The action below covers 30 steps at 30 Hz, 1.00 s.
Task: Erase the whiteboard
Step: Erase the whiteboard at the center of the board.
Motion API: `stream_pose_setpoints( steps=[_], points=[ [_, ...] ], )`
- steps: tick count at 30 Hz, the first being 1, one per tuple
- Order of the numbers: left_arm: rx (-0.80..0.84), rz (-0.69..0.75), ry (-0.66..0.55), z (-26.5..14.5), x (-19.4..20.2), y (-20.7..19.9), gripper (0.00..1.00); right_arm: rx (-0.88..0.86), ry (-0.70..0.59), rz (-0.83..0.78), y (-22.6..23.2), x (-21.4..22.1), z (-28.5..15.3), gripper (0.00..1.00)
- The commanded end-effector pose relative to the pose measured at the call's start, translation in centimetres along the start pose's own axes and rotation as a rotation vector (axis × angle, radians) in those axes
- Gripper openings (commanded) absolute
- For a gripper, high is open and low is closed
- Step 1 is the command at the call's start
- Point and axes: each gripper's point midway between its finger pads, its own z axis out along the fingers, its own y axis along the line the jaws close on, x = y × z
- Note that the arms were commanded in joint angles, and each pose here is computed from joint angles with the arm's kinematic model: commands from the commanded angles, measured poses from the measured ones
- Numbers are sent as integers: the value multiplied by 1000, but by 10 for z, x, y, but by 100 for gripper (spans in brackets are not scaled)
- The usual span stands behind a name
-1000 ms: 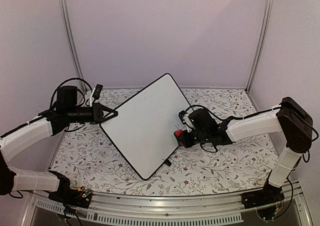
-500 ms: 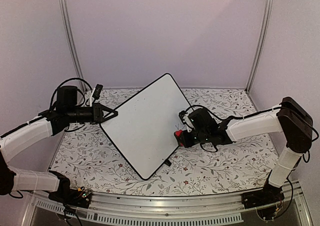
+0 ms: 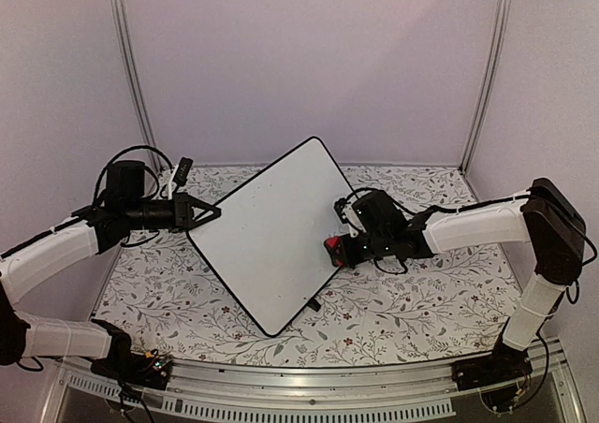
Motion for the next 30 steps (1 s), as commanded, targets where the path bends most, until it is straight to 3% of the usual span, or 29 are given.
stream_pose_setpoints(
  steps=[1,18,30],
  points=[
    [97,49,56,2,15,-16,0,-2,-24,31,-3,-16,4,0],
    [96,50,55,2,15,-16,0,-47,-66,119,-20,-47,5,0],
    [93,47,54,2,14,-15,0,-94,-3,149,-18,-15,12,0]
  ],
)
